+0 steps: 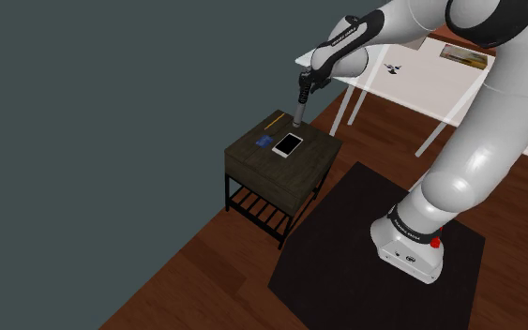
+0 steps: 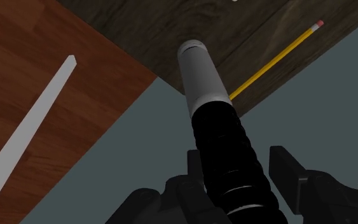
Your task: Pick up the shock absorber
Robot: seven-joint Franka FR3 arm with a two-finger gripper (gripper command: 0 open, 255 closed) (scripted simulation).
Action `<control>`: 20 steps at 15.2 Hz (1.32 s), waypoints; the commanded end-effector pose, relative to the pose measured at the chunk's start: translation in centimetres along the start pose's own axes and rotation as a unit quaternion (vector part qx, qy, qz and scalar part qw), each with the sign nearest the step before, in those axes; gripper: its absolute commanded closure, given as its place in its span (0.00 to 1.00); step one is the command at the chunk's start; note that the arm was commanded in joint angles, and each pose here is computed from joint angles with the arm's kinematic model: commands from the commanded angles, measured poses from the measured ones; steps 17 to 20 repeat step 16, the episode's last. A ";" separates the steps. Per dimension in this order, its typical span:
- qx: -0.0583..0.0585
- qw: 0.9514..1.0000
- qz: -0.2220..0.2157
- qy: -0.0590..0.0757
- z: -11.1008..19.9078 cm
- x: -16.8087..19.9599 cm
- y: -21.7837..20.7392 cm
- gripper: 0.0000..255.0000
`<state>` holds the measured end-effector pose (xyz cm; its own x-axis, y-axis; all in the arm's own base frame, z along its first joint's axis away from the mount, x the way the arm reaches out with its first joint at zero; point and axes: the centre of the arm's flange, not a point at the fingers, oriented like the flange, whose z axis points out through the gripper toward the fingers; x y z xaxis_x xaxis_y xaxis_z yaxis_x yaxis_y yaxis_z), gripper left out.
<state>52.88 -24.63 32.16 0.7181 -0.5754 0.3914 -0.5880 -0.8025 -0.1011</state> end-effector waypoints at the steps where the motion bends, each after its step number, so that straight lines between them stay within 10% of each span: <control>1: 0.000 1.000 0.000 0.000 -0.7 0.3 -0.1 1.00; 20: 0.000 1.000 0.000 0.000 -7.0 3.0 -0.8 1.00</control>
